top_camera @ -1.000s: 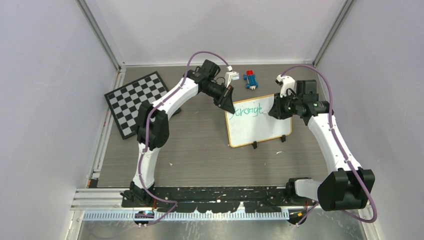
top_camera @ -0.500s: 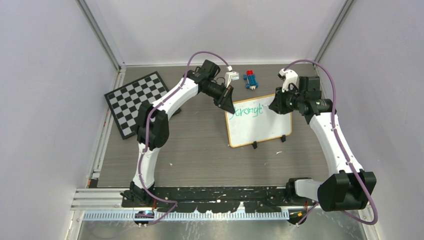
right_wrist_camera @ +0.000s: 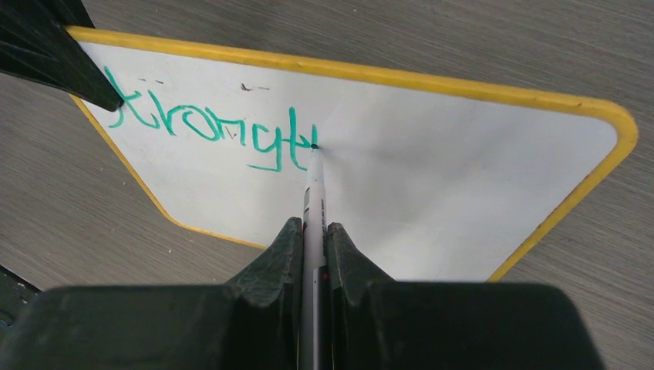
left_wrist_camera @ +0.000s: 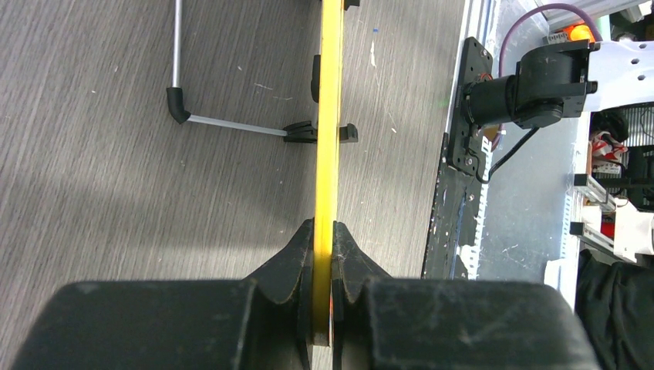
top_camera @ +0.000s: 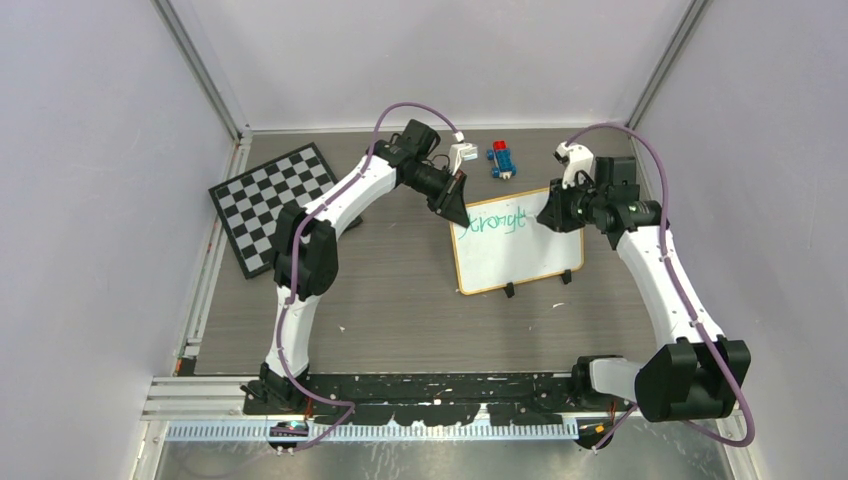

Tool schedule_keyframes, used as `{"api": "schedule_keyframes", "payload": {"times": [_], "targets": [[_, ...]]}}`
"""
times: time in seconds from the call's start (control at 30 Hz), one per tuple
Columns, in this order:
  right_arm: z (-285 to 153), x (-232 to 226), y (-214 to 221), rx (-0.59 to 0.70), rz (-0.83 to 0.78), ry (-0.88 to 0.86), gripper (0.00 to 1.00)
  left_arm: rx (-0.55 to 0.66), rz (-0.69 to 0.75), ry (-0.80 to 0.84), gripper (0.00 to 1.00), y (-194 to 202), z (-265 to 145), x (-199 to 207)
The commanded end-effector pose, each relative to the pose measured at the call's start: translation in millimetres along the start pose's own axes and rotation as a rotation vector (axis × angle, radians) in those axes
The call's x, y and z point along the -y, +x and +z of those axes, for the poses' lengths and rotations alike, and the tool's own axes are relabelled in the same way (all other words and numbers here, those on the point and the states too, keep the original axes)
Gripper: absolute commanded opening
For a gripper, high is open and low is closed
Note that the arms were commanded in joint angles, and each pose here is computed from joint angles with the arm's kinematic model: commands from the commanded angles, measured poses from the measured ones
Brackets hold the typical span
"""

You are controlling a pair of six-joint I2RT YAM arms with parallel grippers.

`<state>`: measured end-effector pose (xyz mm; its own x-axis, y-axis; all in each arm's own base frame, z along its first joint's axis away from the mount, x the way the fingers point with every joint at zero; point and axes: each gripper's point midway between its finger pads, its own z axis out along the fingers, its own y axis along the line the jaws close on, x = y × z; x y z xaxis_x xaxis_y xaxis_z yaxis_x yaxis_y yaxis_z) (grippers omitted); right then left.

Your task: Write a sentence on the whiteboard

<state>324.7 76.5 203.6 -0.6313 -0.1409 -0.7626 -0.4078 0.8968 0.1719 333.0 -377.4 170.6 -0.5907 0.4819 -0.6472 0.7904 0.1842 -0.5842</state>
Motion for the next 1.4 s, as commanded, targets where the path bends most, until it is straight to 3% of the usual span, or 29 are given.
{"api": "schedule_keyframes", "payload": {"times": [0.0,0.23,0.67,1.37], "targets": [[-2,3,7,0.009,-0.024,0.021,0.0,0.005,0.037,-0.036,0.0,-3,-1,-3],[-4,1,17,-0.011,-0.028,0.014,0.0,0.006,0.035,-0.036,0.0,-4,-1,-2],[-7,4,-22,0.061,-0.028,0.03,0.0,0.004,0.034,-0.035,0.0,-3,-1,-3],[-2,9,16,-0.027,-0.028,0.05,0.0,0.001,0.039,-0.039,0.0,-3,-1,-3]]}}
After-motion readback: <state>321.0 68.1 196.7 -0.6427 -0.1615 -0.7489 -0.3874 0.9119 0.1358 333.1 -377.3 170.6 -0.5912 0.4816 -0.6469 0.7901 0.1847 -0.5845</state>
